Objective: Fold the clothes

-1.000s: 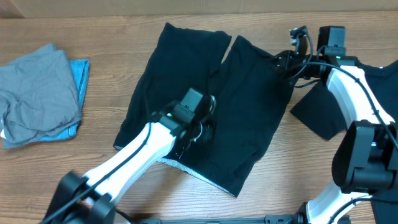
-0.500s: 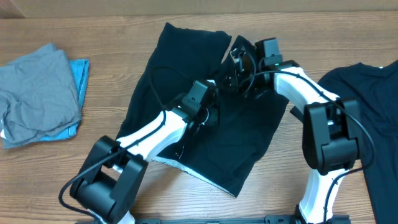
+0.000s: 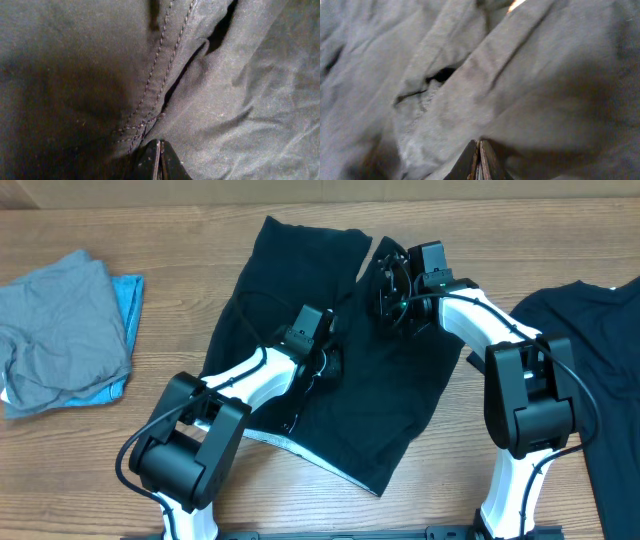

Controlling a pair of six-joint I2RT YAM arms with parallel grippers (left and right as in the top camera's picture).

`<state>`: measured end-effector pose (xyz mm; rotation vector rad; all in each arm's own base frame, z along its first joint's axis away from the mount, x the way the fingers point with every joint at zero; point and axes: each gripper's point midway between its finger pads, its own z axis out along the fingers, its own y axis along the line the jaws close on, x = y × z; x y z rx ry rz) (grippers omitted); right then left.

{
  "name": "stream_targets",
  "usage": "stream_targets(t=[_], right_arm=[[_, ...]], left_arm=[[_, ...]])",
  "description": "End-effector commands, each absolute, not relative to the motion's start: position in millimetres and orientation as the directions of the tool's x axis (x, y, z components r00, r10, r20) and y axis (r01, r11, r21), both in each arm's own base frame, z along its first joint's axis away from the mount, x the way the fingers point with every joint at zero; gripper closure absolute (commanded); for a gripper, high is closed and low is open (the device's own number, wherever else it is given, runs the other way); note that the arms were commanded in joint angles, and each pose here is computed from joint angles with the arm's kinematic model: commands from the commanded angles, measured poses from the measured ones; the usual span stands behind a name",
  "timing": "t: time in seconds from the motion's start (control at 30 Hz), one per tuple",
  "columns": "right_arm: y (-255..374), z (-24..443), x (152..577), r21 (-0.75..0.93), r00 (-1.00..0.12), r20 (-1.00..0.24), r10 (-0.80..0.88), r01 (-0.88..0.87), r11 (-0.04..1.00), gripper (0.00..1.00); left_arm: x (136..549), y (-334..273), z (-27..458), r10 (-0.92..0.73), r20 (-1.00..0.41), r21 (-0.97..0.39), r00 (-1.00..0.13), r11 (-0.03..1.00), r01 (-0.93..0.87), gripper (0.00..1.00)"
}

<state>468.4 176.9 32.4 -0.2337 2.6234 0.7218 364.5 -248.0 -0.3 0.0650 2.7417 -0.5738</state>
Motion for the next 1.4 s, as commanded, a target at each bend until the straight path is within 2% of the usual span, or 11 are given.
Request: stream_targets(t=[0.0, 0.27, 0.5, 0.57, 0.67, 0.7, 0.77, 0.97, 1.03, 1.37], right_arm=[[154.6, 24.2, 483.3, 0.359, -0.894, -0.447, 0.008, -0.172, 0.917, 0.95], [139.2, 2.3, 493.7, 0.345, -0.894, -0.446, 0.038, -0.132, 0.929, 0.95], [97.0, -15.6, 499.7, 0.357, -0.902, -0.393, 0.180, 0.031, 0.934, 0.93], [86.6, -15.5, 501.8, 0.356, -0.897, -0.394, 0.198, 0.049, 0.933, 0.87], [70.1, -13.3, 508.3, 0.359, -0.883, -0.411, 0.228, 0.073, 0.930, 0.72], [65.5, -12.3, 510.6, 0.360, -0.877, -0.418, 0.236, 0.079, 0.930, 0.60], [56.4, -10.5, 514.9, 0.361, -0.866, -0.431, 0.252, 0.090, 0.928, 0.26], [42.7, 3.8, 521.8, 0.409, -0.849, -0.445, 0.285, 0.091, 0.908, 0.16], [34.3, 14.7, 522.4, 0.420, -0.844, -0.443, 0.302, 0.102, 0.902, 0.14], [-38.7, 63.6, 513.6, 0.461, -0.784, -0.452, 0.426, 0.203, 0.864, 0.04]], left_arm=[[346.4, -236.9, -43.0, -0.019, -0.240, -0.333, -0.971, 0.941, 0.064, 0.96], [348.0, -237.7, -42.3, -0.020, -0.246, -0.336, -0.969, 0.940, 0.066, 0.96], [347.7, -237.6, -42.4, -0.019, -0.246, -0.335, -0.969, 0.940, 0.067, 0.96], [347.7, -237.6, -42.4, -0.015, -0.247, -0.334, -0.969, 0.940, 0.071, 0.96], [347.7, -237.6, -42.4, -0.012, -0.248, -0.333, -0.969, 0.940, 0.074, 0.96], [347.6, -237.5, -42.5, -0.012, -0.247, -0.333, -0.969, 0.940, 0.074, 0.96], [347.0, -237.2, -42.7, -0.011, -0.245, -0.332, -0.969, 0.940, 0.073, 0.96], [346.5, -236.2, -43.2, -0.009, -0.244, -0.327, -0.970, 0.942, 0.074, 0.96], [346.5, -236.2, -43.3, -0.009, -0.244, -0.326, -0.970, 0.942, 0.074, 0.92], [345.6, -235.8, -43.6, -0.001, -0.243, -0.323, -0.970, 0.943, 0.080, 0.87]])
